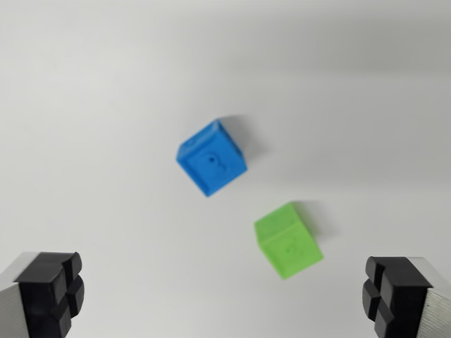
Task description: Stack cube
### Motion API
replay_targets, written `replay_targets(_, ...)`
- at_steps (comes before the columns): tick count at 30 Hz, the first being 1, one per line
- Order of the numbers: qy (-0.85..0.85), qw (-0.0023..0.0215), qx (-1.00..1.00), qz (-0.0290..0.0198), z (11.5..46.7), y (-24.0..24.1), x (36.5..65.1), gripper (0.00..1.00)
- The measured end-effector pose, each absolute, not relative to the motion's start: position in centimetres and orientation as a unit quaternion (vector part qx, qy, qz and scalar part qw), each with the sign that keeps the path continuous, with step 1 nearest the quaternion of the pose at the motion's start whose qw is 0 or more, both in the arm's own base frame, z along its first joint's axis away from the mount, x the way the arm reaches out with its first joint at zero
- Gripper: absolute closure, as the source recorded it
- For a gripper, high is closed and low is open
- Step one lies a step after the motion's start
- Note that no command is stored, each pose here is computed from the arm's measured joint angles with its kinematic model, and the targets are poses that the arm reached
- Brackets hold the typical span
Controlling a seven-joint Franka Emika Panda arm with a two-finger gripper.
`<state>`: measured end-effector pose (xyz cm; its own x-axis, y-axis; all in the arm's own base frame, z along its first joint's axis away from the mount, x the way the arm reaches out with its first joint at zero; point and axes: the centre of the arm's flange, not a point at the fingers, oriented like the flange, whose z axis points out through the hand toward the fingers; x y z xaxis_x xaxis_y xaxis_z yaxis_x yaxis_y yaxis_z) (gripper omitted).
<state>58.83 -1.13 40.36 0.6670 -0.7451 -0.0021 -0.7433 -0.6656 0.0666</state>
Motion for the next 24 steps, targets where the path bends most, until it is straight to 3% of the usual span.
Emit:
replay_targets(10,-0.395,0.0294,0.918,-0.0147,39.5,-1.6,58.0,0.0)
replay_targets(24,-0.36,0.0266,0.932,-0.0127,37.5,-2.7,55.9,0.0)
